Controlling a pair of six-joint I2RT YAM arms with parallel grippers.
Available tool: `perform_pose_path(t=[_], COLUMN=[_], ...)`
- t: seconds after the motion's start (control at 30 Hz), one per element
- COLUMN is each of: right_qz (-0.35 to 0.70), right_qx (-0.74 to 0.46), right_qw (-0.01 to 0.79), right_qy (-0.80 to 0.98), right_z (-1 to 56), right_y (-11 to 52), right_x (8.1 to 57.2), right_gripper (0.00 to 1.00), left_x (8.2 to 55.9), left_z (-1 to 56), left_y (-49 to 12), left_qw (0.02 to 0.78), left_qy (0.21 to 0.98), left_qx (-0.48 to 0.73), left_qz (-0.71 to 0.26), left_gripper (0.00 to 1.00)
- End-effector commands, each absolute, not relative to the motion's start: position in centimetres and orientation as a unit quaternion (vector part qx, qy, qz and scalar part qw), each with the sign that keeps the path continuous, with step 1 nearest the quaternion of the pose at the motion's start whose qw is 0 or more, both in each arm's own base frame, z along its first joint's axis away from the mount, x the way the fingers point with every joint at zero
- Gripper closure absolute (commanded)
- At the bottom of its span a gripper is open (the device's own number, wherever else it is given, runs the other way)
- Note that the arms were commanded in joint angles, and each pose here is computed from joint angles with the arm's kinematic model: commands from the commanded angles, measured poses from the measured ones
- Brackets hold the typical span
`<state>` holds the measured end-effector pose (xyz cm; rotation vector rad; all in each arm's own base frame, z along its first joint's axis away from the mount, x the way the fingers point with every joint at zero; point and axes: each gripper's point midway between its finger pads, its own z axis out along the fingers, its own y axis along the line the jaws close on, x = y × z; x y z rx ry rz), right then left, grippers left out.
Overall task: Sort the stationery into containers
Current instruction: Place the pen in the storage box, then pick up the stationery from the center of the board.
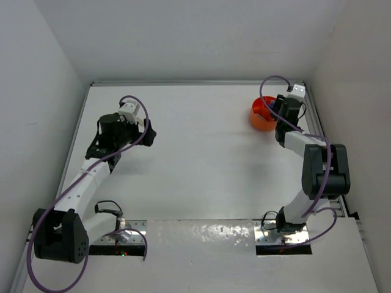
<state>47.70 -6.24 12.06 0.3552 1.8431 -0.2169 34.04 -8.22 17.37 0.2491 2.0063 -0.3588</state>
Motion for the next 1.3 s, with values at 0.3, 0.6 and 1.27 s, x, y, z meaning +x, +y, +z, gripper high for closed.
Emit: perform_pose_path(t=[0.3, 0.6, 1.27], right_qz=[-0.062, 0.017, 0.057], right_qx=[0.098, 0.030, 0.003], right_qw=[0.654, 0.665, 0.651], right_qy=[0.748, 0.746, 0.757], right_z=[20.9, 21.7, 21.4], right_y=[-1.7, 5.0, 8.6], right_x=[45.3, 43.5, 41.9], right_gripper=[0.31, 0.38, 0.38], left_x=[36.7, 40.1, 42.3], left_z=[16.6, 11.8, 2.1], left_y=[1.4, 5.2, 4.0], left_qw=[0.474, 0.285, 0.207], left_qy=[0.880, 0.957, 0.976], left_qx=[-0.029, 0.056, 0.061], left_qz=[-0.010, 0.023, 0.027], left_gripper=[0.07, 0.71, 0.60])
